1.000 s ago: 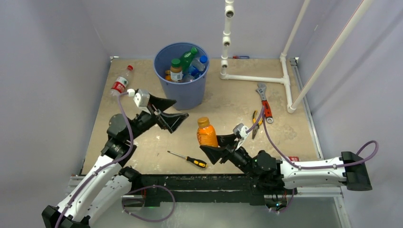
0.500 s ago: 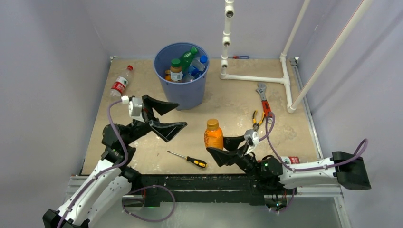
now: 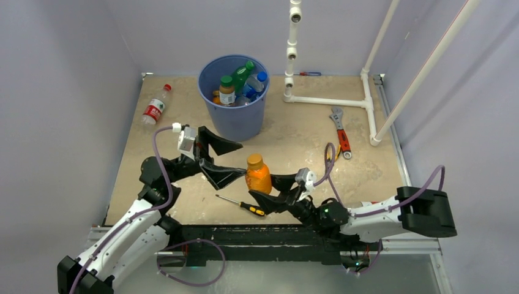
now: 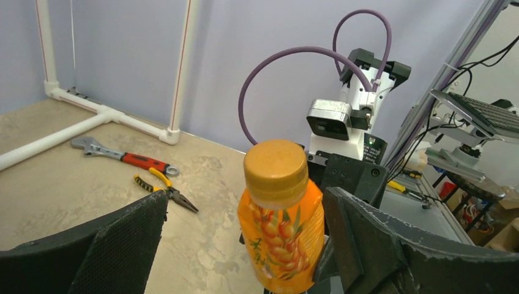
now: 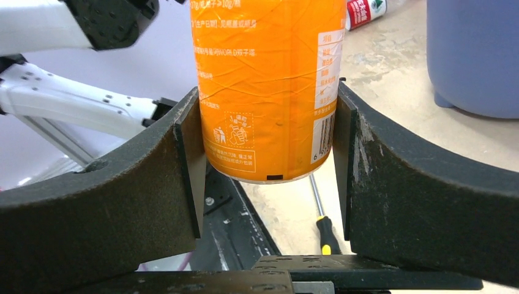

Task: Put the plastic bottles in the bin
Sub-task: Place the plastic bottle in the trash bin.

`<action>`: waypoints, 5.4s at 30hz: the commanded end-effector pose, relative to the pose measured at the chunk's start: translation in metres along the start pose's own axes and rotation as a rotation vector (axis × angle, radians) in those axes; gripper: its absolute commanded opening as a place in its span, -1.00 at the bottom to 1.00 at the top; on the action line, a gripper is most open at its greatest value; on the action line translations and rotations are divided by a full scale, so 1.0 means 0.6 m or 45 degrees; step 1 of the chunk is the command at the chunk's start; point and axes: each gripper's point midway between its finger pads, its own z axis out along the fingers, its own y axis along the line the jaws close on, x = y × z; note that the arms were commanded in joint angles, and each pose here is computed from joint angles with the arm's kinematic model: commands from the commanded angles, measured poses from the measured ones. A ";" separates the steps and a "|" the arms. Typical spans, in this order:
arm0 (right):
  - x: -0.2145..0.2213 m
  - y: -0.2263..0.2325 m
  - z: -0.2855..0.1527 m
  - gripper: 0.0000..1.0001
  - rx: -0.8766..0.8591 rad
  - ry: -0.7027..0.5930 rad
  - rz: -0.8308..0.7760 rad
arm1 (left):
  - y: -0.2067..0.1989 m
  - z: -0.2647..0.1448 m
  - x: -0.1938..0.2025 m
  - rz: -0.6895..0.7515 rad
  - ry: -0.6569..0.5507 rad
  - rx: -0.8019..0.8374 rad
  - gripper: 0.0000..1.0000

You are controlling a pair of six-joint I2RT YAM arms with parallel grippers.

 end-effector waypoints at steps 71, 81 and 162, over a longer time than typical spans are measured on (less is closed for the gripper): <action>-0.102 0.010 0.031 -1.00 0.078 -0.420 -0.134 | -0.022 0.014 0.020 0.001 0.125 0.071 0.63; -0.134 0.022 0.029 -1.00 0.038 -0.486 -0.090 | -0.014 0.015 0.022 0.002 0.130 0.041 0.78; -0.066 -0.141 -0.128 0.93 0.746 0.373 0.168 | 0.595 0.036 -0.145 0.658 0.281 -1.570 -1.00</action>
